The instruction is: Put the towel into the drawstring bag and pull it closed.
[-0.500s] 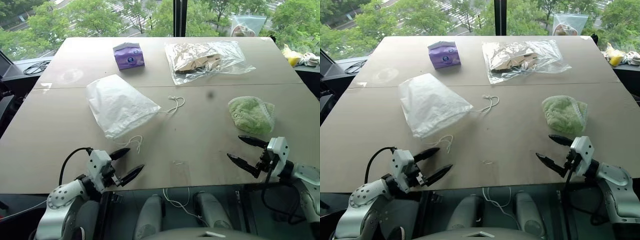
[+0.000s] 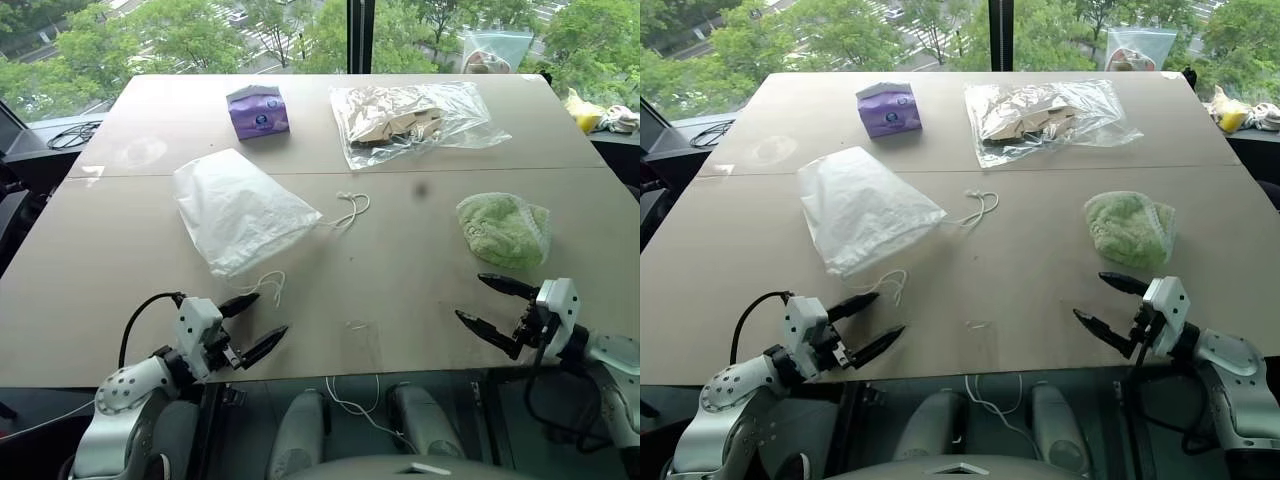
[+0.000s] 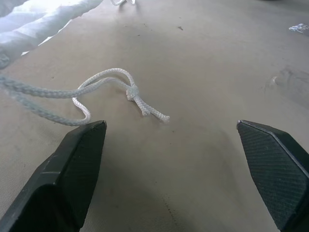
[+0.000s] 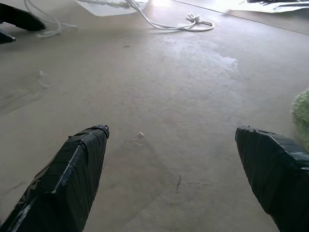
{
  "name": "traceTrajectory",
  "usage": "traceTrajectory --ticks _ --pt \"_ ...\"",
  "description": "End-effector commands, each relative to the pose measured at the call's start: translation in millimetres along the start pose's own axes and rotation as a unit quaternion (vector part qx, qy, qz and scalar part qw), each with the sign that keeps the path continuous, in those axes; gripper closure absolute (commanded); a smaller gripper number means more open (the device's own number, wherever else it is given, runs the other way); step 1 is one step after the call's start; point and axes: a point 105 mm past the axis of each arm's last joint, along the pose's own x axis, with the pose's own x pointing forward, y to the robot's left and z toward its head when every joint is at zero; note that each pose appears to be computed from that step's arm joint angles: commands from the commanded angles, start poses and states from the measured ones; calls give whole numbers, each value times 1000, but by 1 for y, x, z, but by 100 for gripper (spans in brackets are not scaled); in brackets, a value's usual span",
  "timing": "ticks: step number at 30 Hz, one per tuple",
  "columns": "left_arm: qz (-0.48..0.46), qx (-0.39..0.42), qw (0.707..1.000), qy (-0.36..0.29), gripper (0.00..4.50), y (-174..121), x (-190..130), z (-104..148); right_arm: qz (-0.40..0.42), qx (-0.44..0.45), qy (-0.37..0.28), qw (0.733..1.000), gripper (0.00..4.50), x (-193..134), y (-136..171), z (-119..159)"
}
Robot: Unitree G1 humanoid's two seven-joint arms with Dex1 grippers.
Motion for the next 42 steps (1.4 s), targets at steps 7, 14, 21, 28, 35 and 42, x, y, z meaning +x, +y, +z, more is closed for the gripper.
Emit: traceTrajectory --ticks 7,14,21,28,35,42 --pt "61 17 998 31 4 22 -9 3 9 -14 -17 1000 0 4 1 9" --pt "10 59 998 -16 4 -18 -6 31 45 10 -38 998 0 7 12 18" --pt "20 126 988 -86 4 -40 11 69 89 20 -78 993 0 13 27 36" --pt "127 317 937 -77 4 4 26 100 89 16 -87 992 0 17 30 46" --pt "177 352 919 -18 4 30 28 80 83 11 -85 993 0 17 29 47" --pt "238 343 909 -13 4 48 26 74 77 6 -82 994 0 16 28 47"
